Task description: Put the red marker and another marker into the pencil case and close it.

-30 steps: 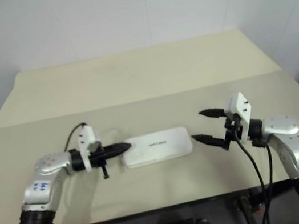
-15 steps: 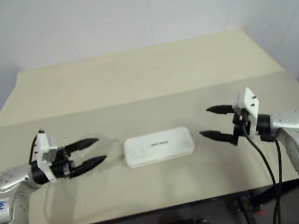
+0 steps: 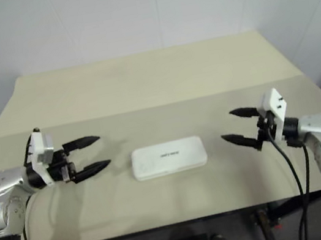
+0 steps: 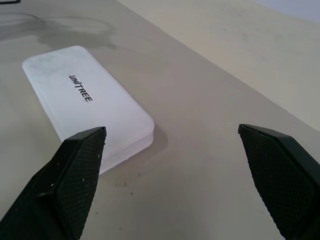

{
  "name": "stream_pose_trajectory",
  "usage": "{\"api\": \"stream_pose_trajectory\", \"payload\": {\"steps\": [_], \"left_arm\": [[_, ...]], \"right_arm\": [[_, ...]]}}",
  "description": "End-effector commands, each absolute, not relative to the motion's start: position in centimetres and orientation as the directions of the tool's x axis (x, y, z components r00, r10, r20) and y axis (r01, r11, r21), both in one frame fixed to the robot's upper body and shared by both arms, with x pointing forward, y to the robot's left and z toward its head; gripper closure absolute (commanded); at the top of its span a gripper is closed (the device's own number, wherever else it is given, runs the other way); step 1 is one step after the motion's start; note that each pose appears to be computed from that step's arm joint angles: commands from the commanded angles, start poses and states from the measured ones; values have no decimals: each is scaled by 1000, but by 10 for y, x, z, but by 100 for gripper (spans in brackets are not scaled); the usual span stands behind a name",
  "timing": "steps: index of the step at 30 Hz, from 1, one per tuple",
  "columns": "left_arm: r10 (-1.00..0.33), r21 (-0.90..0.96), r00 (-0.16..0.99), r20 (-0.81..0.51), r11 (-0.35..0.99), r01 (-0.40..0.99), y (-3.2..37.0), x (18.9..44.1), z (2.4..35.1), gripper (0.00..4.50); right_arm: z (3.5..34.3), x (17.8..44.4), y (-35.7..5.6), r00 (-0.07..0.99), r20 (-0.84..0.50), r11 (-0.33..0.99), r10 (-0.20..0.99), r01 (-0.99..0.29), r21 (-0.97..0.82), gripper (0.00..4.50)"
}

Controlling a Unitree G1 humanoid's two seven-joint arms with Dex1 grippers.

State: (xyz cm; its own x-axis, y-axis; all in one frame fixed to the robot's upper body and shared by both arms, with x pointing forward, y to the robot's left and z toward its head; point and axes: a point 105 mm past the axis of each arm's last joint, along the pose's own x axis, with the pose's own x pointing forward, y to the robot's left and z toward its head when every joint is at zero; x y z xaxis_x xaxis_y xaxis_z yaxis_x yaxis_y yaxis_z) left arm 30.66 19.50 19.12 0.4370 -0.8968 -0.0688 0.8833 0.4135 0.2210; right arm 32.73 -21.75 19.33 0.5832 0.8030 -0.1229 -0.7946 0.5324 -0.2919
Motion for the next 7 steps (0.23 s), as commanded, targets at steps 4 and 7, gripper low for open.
{"api": "stream_pose_trajectory", "payload": {"steps": [4,7], "left_arm": [[-896,265,443,-22,422,867,190,308,199,5],[-898,275,441,-18,419,865,188,307,203,5]], "right_arm": [[209,327,-217,592,-82,533,802,-771,-348,0],[210,329,-213,586,-82,528,806,-776,-346,0]]}}
